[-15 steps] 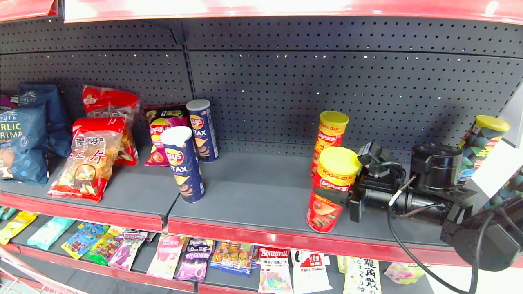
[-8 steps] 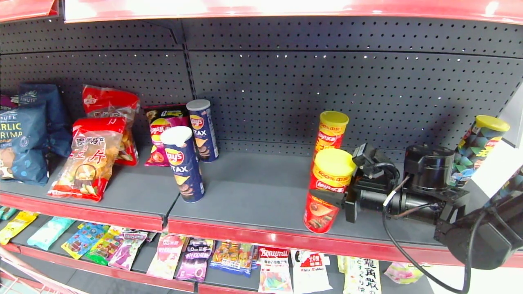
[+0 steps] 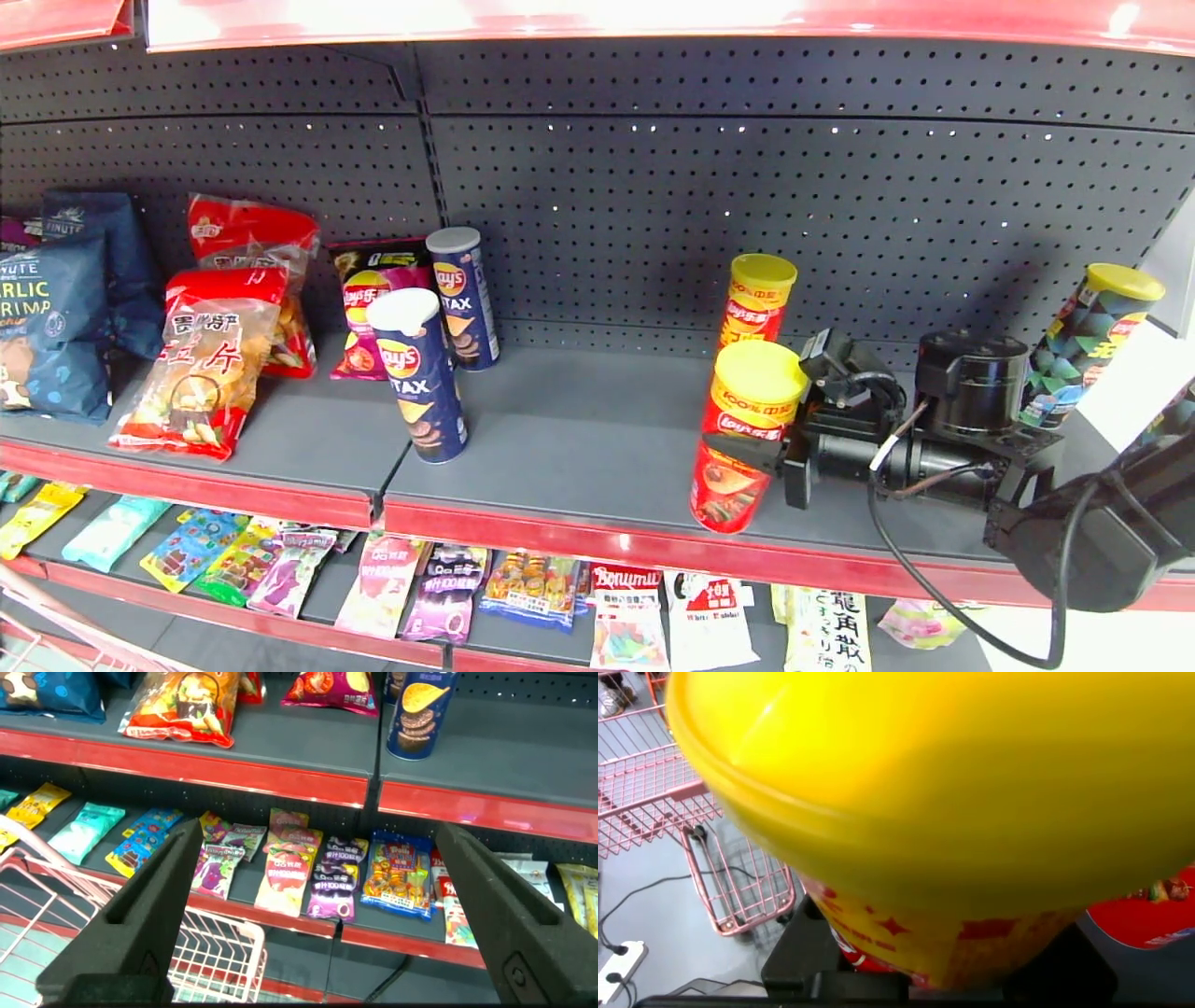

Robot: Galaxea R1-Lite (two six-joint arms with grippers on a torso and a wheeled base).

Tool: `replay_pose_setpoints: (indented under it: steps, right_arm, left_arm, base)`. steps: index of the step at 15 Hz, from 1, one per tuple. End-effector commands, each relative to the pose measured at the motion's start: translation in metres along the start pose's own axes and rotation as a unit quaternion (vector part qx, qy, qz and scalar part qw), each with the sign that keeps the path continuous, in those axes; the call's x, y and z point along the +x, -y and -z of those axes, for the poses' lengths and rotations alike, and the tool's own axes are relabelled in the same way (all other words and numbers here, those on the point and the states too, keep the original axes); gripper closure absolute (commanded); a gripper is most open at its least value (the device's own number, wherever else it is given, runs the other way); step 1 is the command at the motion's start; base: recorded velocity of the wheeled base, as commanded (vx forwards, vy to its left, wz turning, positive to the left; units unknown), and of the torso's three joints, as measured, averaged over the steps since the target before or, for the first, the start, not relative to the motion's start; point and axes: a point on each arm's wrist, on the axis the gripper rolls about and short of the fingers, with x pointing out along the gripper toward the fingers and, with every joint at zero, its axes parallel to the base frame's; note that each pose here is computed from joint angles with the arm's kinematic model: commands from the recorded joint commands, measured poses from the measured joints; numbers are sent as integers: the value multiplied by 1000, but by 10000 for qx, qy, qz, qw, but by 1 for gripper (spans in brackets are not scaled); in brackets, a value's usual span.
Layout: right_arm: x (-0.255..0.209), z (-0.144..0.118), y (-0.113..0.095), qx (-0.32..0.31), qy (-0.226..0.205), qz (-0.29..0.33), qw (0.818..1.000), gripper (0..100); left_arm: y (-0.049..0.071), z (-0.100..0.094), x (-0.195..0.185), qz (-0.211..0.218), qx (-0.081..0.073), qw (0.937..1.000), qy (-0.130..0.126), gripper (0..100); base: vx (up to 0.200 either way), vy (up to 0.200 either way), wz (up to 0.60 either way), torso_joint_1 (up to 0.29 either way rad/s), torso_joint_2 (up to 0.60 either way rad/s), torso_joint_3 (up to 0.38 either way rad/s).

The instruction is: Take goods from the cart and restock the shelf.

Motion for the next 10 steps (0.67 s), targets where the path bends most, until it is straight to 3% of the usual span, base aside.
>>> replay_pose_setpoints:
  steps: [1,10]
  right_arm:
    - [0,0,0,0,-4,1,10000,100]
    - [-2,0,2,-41,-1,40,10000,100]
  left_arm:
    - [0,0,0,-1,-2,10000,1,0]
    - [0,0,0,29,2,10000,1,0]
  base:
    - [0,0,0,0,0,0]
    - [0,0,0,0,0,0]
